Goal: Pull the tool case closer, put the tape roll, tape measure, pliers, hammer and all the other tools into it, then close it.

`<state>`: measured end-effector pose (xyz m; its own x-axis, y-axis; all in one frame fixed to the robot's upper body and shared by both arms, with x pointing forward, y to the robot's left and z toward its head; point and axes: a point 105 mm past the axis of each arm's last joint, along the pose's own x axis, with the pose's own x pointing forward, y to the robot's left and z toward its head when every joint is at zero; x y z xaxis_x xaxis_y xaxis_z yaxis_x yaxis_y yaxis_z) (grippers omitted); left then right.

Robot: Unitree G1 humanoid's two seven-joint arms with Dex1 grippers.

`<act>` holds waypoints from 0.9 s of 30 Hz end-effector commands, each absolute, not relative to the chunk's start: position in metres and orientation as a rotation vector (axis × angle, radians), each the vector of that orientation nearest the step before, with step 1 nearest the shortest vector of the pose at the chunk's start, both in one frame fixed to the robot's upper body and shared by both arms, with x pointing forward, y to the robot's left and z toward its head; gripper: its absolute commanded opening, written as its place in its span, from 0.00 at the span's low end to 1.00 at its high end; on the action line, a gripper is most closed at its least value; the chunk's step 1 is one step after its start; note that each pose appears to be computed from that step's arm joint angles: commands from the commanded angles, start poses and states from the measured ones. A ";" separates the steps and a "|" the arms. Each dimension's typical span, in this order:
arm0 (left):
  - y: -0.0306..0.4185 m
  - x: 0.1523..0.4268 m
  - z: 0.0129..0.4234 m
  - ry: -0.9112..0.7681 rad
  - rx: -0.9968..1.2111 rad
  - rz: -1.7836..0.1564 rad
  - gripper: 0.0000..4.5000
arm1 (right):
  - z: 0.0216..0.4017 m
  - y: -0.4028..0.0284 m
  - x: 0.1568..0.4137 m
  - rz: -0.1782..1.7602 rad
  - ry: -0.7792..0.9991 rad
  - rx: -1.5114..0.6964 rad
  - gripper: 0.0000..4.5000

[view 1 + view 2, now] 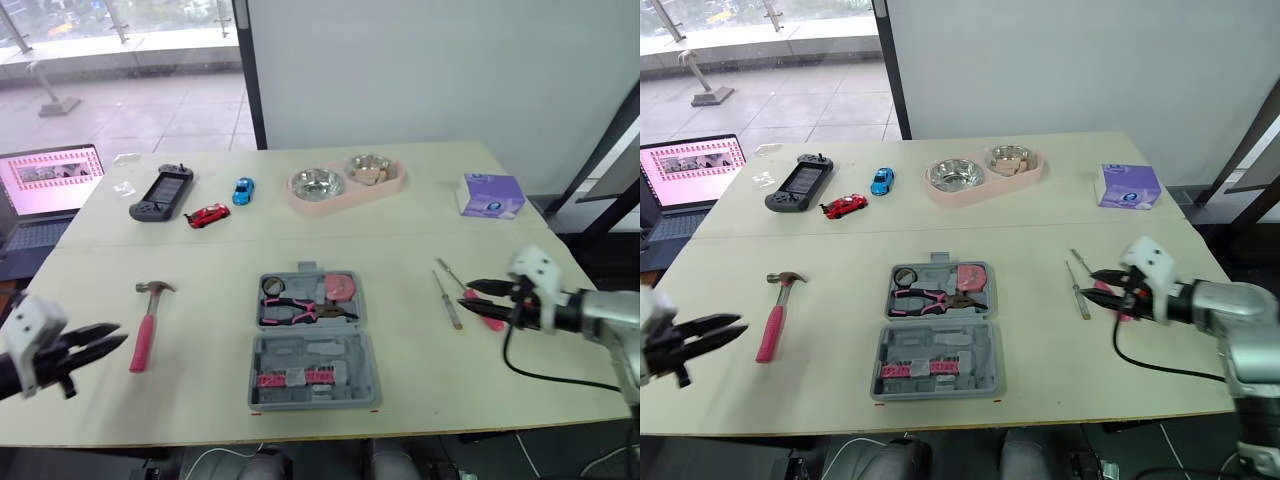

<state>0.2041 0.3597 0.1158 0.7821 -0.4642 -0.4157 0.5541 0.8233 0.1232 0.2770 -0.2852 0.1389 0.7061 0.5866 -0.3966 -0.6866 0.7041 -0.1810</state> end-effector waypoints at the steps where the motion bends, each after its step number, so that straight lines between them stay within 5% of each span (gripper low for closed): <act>1: 0.392 0.191 0.127 0.334 0.175 -0.408 0.72 | 0.141 -0.314 0.259 0.654 0.329 -0.317 0.89; 2: 0.402 0.186 0.123 0.332 0.161 -0.361 0.83 | 0.135 -0.321 0.253 0.633 0.346 -0.309 1.00; 4: 0.414 0.175 0.109 0.364 0.168 -0.309 0.98 | 0.127 -0.327 0.248 0.599 0.349 -0.301 1.00; 11: 0.430 0.158 0.090 0.370 0.136 -0.212 0.98 | 0.107 -0.323 0.245 0.571 0.347 -0.307 1.00; 27: 0.408 0.180 0.092 0.319 0.158 -0.253 0.98 | 0.101 -0.323 0.254 0.542 0.321 -0.320 1.00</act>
